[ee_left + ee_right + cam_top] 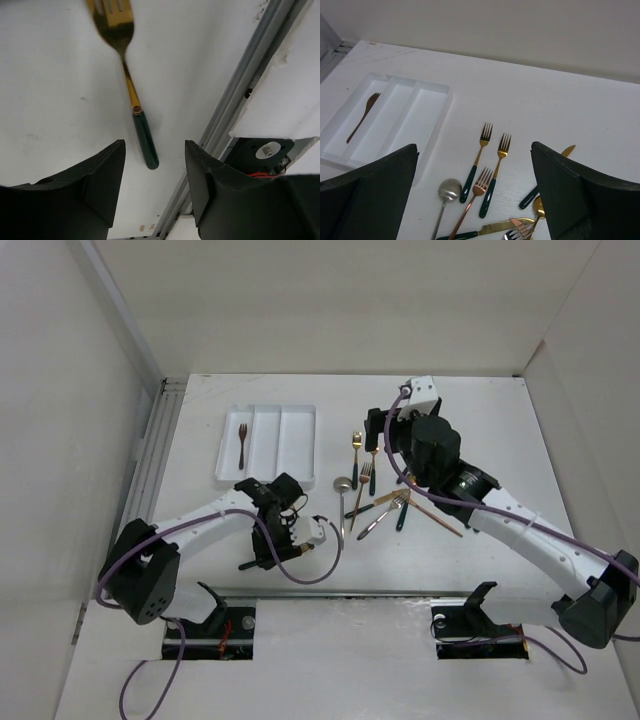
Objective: Sort the eating utensils into containers
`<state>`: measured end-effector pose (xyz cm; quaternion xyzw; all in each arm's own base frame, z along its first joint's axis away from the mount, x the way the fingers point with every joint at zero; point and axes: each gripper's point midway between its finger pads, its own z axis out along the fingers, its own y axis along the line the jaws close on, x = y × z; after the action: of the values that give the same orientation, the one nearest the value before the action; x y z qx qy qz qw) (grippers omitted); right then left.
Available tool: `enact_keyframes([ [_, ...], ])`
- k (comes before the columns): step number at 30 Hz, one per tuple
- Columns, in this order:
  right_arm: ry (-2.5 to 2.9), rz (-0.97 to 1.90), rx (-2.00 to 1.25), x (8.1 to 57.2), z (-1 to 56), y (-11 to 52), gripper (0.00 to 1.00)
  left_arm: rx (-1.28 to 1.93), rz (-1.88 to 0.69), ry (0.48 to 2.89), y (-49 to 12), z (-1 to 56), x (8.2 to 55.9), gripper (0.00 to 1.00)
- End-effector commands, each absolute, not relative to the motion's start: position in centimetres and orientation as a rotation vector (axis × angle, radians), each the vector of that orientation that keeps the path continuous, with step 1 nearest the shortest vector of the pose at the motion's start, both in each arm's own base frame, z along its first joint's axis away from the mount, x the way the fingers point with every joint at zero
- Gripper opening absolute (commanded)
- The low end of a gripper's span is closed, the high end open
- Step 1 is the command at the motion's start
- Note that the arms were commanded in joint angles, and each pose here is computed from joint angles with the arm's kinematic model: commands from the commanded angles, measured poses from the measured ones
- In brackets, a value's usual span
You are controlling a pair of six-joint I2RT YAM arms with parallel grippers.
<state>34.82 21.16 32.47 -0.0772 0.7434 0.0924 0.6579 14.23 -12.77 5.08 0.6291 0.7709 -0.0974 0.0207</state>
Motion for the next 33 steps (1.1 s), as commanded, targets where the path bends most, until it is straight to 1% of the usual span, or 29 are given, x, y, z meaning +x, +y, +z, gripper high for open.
enact_keyframes([
  [1,1.671,0.257,-0.132,34.1,33.5,21.4,1.00,1.985,-0.282,2.438,-12.2,4.3,12.6,0.48],
  [3,1.688,0.222,-0.122,34.2,32.5,20.9,1.00,1.934,-0.223,2.451,-12.7,3.8,13.5,0.48],
  [4,1.689,0.229,-0.114,34.2,32.5,20.9,1.00,1.893,-0.176,2.511,-12.3,3.1,13.6,0.48],
  [5,1.688,0.215,-0.101,34.3,32.5,20.7,1.00,1.879,-0.083,2.518,-11.9,2.8,14.4,0.48],
  [8,1.694,0.193,-0.090,34.3,32.1,20.3,1.00,1.816,0.022,2.580,-11.5,1.7,15.3,0.48],
  [13,1.695,0.183,-0.083,34.2,31.9,19.9,1.00,1.780,0.126,2.630,-11.0,0.5,16.0,0.41],
  [16,1.701,0.171,-0.080,34.2,31.5,19.8,1.00,1.788,0.130,2.641,-10.6,-0.3,15.6,0.32],
  [17,1.700,0.161,-0.071,34.3,31.5,19.6,1.00,1.796,0.114,2.652,-10.5,-0.5,15.2,0.32],
  [18,1.700,0.161,-0.071,34.3,31.5,19.6,1.00,1.810,0.114,2.642,-10.6,-0.5,15.0,0.24],
  [21,1.685,0.162,-0.054,34.0,32.2,19.1,1.00,1.797,0.080,2.652,-11.1,-0.9,15.0,0.03],
  [22,1.684,0.153,-0.046,34.1,32.2,18.9,1.00,1.799,0.042,2.657,-11.4,-1.0,14.7,0.00],
  [23,1.684,0.153,-0.046,34.1,32.2,18.9,1.00,1.787,0.011,2.641,-12.2,-0.7,15.1,0.00],
  [25,1.683,0.145,-0.039,34.1,32.2,18.8,1.00,1.775,-0.054,2.662,-12.9,-0.2,14.3,0.00],
  [28,1.676,0.150,-0.035,34.0,32.6,18.6,1.00,1.755,-0.066,2.628,-13.2,1.0,14.6,0.00],
  [31,1.674,0.132,-0.019,34.0,32.6,18.3,1.00,1.677,-0.091,2.565,-14.0,3.7,15.8,0.00],
  [33,1.673,0.123,-0.011,34.0,32.6,18.1,1.00,1.569,-0.135,2.501,-14.9,6.7,17.7,0.00],
])
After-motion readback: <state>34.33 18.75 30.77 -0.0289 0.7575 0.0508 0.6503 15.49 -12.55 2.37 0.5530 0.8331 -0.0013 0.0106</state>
